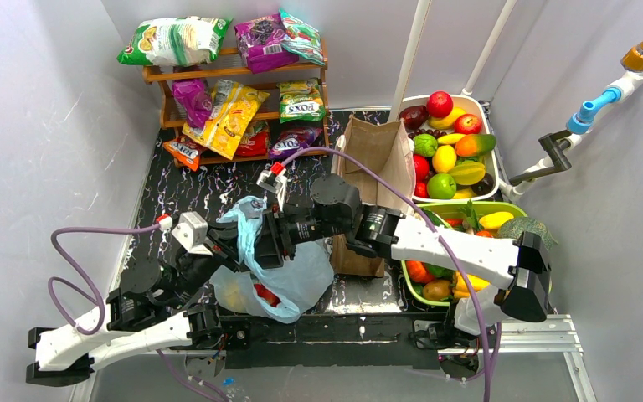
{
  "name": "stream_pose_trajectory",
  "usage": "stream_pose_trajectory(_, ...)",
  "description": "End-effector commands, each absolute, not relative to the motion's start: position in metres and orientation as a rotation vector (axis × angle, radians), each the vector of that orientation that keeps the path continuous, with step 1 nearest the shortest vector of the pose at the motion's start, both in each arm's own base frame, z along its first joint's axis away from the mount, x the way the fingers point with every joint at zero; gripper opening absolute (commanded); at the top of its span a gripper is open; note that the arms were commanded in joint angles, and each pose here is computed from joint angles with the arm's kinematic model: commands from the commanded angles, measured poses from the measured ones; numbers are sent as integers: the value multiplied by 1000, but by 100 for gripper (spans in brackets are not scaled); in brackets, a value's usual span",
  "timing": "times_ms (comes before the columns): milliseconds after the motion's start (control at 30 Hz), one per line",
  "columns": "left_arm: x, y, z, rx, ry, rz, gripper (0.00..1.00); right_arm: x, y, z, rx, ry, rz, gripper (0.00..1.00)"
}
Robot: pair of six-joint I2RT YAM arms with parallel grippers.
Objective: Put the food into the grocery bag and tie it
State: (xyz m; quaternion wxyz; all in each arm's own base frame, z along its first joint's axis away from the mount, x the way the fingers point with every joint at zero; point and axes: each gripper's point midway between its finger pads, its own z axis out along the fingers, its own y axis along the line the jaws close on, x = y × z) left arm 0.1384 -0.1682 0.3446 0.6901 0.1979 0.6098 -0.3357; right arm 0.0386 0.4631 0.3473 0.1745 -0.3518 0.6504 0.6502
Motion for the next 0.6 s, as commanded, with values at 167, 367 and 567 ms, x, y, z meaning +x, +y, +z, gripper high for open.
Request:
stream_pose_trajectory(167, 137, -168, 349, 418, 1351, -777, 0, 62, 487, 374, -660, 1789, 1823, 42)
stream_pose_trajectory(367, 137, -166, 348, 410, 1350, -779, 0, 76, 489, 374, -491, 1833, 1795, 36)
stream_pose_trajectory(567, 136, -163, 346, 411, 1352, -780, 0, 88, 488, 370, -377, 1868, 1764, 32)
